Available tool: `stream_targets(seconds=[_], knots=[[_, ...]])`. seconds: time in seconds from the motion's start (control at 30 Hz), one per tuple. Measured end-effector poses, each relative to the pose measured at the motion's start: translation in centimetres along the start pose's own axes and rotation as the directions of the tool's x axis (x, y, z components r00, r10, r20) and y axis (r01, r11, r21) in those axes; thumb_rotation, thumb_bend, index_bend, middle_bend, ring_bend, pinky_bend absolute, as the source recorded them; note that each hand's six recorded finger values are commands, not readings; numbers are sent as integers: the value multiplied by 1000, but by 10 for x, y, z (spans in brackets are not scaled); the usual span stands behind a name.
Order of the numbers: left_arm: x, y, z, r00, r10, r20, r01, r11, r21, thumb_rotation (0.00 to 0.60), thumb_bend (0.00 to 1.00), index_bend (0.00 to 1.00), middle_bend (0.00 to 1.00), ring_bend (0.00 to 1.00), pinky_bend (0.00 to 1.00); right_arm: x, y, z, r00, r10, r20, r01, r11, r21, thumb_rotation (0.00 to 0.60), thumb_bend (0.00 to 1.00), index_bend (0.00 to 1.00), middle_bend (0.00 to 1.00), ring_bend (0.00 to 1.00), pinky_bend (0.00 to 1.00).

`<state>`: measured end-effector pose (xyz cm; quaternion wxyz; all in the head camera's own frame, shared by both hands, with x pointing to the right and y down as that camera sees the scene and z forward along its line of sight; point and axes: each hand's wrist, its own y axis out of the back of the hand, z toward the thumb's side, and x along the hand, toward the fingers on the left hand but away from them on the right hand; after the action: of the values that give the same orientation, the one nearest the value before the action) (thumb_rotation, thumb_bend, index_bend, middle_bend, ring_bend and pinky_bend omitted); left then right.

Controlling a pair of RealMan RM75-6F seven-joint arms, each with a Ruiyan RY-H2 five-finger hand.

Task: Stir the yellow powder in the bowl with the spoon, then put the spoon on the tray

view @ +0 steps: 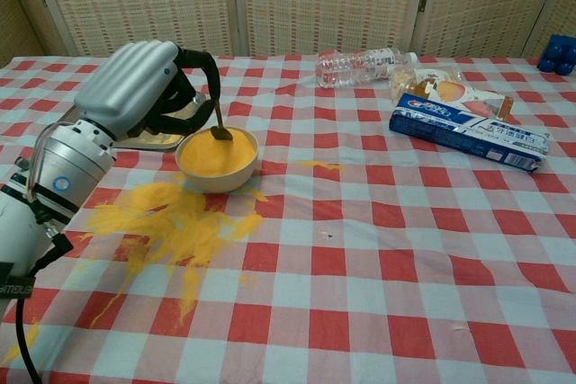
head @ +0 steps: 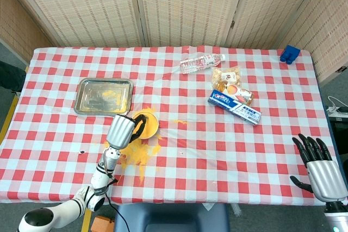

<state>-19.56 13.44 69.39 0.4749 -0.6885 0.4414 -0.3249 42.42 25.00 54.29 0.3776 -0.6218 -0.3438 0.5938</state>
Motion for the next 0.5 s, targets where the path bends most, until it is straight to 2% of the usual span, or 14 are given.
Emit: stream_targets(seconds=[0.13, 0.5], knots=[[-5, 4, 0, 1000, 11, -7, -11, 1000, -9, 600, 636, 851, 1000, 1000, 1000, 1, 0, 1, 1000, -3, -6, 3, 1000, 2, 600, 46, 0, 0, 0, 0], [-25, 10, -2, 999, -12, -40, 11, 1000, -18, 600, 636, 851, 1000, 1000, 1000, 6, 2, 6, 1000, -14, -25, 14, 1000, 1, 600, 46, 0, 0, 0, 0]])
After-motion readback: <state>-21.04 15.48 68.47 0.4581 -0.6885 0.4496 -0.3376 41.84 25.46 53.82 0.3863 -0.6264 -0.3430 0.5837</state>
